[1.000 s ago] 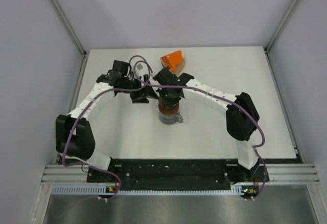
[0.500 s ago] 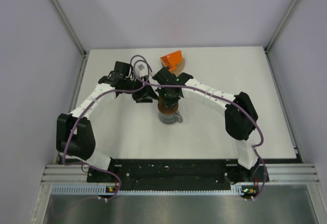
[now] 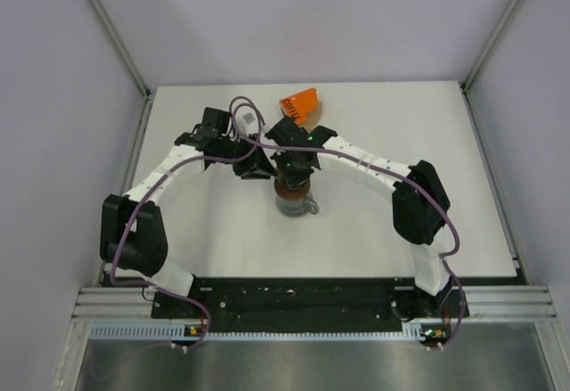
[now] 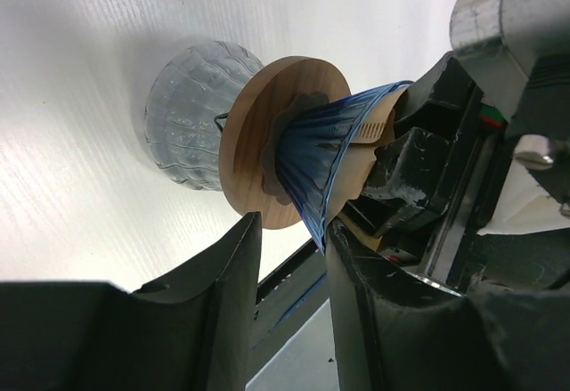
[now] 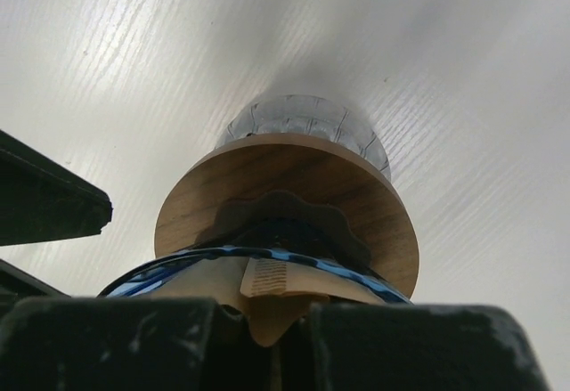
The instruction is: Place the coffee filter in the dripper
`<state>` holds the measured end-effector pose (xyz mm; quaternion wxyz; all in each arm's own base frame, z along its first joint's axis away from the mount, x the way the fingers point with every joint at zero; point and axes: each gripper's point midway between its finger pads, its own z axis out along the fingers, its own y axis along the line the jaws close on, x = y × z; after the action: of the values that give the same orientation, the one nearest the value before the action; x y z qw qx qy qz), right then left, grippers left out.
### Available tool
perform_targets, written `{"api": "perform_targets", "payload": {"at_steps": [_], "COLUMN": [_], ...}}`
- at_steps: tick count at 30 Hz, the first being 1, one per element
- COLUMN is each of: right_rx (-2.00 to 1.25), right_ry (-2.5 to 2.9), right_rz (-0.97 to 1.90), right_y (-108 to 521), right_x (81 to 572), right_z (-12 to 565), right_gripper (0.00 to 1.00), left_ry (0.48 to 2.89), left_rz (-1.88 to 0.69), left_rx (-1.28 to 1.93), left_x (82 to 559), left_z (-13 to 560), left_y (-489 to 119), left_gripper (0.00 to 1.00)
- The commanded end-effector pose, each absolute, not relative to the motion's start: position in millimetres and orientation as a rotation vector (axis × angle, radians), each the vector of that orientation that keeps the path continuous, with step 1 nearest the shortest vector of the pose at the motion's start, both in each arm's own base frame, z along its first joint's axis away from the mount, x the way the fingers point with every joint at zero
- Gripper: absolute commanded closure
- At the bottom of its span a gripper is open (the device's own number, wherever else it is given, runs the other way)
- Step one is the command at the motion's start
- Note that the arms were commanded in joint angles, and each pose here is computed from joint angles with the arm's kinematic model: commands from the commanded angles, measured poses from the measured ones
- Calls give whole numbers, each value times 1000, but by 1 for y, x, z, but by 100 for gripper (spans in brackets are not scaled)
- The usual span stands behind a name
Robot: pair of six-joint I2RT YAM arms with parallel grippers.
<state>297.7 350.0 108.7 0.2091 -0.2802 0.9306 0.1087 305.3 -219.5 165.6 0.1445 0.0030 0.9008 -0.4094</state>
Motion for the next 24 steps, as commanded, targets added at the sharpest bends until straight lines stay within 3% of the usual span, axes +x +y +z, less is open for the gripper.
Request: {"api": "perform_targets", "payload": {"at_steps": [1, 14, 24], "right_rx": [-808, -829, -921], "right_ry": [2469, 2365, 2141], "right_rz": [518, 671, 790], "right_y": [373, 374, 360], "right_x": [295, 297, 297], "right_z": [163, 200, 274], "right_gripper": [100, 100, 97], "left_ry": [2530, 2521, 2502], "left_rz": [-1167, -1147, -1116], "left_rx": [111, 129, 156], "left_x": [308, 310, 312], "left_z": [178, 181, 187], "left_y": [-225, -224, -222], "left_gripper": [61, 64, 64]}}
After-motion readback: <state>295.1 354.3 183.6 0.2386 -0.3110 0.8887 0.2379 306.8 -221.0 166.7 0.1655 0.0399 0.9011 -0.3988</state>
